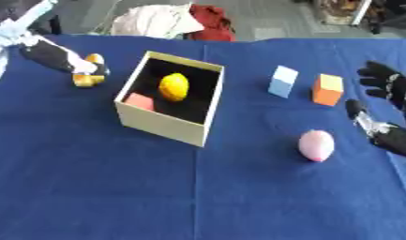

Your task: Pick up objects on the table and place them in the box.

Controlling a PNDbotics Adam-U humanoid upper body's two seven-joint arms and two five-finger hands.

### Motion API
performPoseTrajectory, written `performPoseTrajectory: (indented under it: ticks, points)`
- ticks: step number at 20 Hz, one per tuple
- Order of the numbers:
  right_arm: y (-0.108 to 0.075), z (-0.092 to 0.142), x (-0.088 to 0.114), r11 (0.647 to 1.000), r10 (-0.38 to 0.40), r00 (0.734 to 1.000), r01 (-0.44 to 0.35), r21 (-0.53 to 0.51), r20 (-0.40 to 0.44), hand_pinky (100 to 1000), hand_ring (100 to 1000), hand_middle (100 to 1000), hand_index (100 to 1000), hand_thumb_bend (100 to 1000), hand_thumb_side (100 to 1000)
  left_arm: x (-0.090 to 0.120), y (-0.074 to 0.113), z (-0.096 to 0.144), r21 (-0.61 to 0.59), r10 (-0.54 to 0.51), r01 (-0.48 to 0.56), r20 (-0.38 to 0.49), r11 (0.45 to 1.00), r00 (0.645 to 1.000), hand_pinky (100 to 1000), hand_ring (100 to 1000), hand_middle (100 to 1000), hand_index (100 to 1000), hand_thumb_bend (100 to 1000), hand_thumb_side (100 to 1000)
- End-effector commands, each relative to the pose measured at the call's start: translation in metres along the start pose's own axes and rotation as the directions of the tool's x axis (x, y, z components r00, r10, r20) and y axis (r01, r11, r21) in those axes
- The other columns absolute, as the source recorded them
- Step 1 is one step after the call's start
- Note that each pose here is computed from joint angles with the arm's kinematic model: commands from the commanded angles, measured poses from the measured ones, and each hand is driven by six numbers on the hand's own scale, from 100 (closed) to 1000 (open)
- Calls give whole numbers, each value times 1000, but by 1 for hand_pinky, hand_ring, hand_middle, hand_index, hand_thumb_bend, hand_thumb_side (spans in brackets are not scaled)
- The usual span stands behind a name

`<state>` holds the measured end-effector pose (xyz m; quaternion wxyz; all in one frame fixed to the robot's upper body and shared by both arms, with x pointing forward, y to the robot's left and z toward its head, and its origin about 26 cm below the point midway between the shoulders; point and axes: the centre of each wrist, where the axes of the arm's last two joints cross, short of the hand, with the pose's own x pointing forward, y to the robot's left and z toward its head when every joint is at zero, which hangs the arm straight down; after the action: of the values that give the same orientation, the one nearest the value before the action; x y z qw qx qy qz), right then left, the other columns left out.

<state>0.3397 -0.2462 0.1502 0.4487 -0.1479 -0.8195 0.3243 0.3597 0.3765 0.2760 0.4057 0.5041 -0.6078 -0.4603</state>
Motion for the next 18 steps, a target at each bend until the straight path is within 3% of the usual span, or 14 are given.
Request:
performPoseTrajectory:
  ticks: [1,8,18]
  points:
    - [-4,-2,2,1000,9,1000,-9,0,15,863,894,881,985,211,497,-31,6,-9,-7,-30,29,-131,1000,991,806,793,757,870,812,334]
    - [-2,-3,3,1000,0,1000,-1,9,19,863,894,881,985,209,498,-61,-26,-37,-67,-30,11,-285,998,958,797,787,754,865,805,294]
    - [0,-5,5,1000,-11,1000,10,12,27,863,894,881,986,205,500,-70,-73,-51,-211,-3,-77,-355,974,935,792,785,756,865,797,255]
